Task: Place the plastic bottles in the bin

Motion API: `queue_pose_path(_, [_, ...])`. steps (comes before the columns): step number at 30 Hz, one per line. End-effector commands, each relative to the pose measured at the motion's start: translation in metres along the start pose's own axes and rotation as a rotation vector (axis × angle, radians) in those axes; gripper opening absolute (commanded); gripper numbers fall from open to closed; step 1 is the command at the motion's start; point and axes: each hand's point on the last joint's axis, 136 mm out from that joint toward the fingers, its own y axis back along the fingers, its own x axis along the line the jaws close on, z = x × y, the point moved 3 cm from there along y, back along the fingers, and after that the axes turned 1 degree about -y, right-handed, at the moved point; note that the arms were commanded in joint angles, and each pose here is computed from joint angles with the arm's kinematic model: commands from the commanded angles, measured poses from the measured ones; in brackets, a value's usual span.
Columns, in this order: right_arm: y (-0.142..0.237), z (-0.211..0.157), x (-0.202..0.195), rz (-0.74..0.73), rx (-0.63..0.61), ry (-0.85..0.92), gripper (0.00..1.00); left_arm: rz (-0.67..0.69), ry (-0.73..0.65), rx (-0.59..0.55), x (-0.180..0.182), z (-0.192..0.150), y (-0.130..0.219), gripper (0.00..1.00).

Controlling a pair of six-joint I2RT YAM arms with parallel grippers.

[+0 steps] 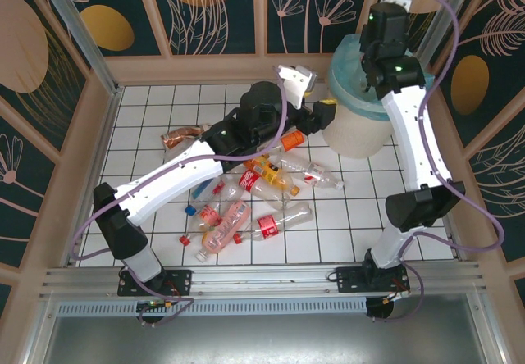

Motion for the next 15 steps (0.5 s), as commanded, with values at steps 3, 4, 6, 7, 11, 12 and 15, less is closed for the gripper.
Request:
queue_pose_path(3, [-0.008, -0.016, 0.017, 0.074, -0.035, -0.014, 0.0, -0.002, 0.02, 0.006, 0.001, -0.008, 0.006, 0.72])
queue_pose_path(4, [-0.013, -0.025, 0.02, 0.079, -0.023, -0.006, 0.0, -0.001, 0.02, 0.01, 0.002, -0.009, 0.007, 0.72])
queue_pose_path(6, [-0.022, -0.043, 0.023, 0.09, 0.002, 0.002, 0.0, 0.003, 0.02, 0.016, 0.004, -0.012, 0.008, 0.72])
queue_pose_path(7, [-0.027, -0.051, 0.022, 0.095, 0.017, 0.002, 0.0, 0.002, 0.019, 0.019, 0.004, -0.014, 0.009, 0.72])
queue_pose_path(11, [-0.043, -0.082, 0.023, 0.126, 0.073, -0.002, 0.0, 0.008, 0.017, 0.03, 0.005, -0.019, 0.011, 0.72])
queue_pose_path(12, [-0.047, -0.089, 0.024, 0.139, 0.088, -0.005, 0.0, 0.008, 0.019, 0.03, 0.006, -0.02, 0.011, 0.72])
queue_pose_path(15, [-0.057, -0.111, 0.024, 0.154, 0.127, 0.0, 0.0, 0.01, 0.022, 0.033, 0.007, -0.023, 0.012, 0.72])
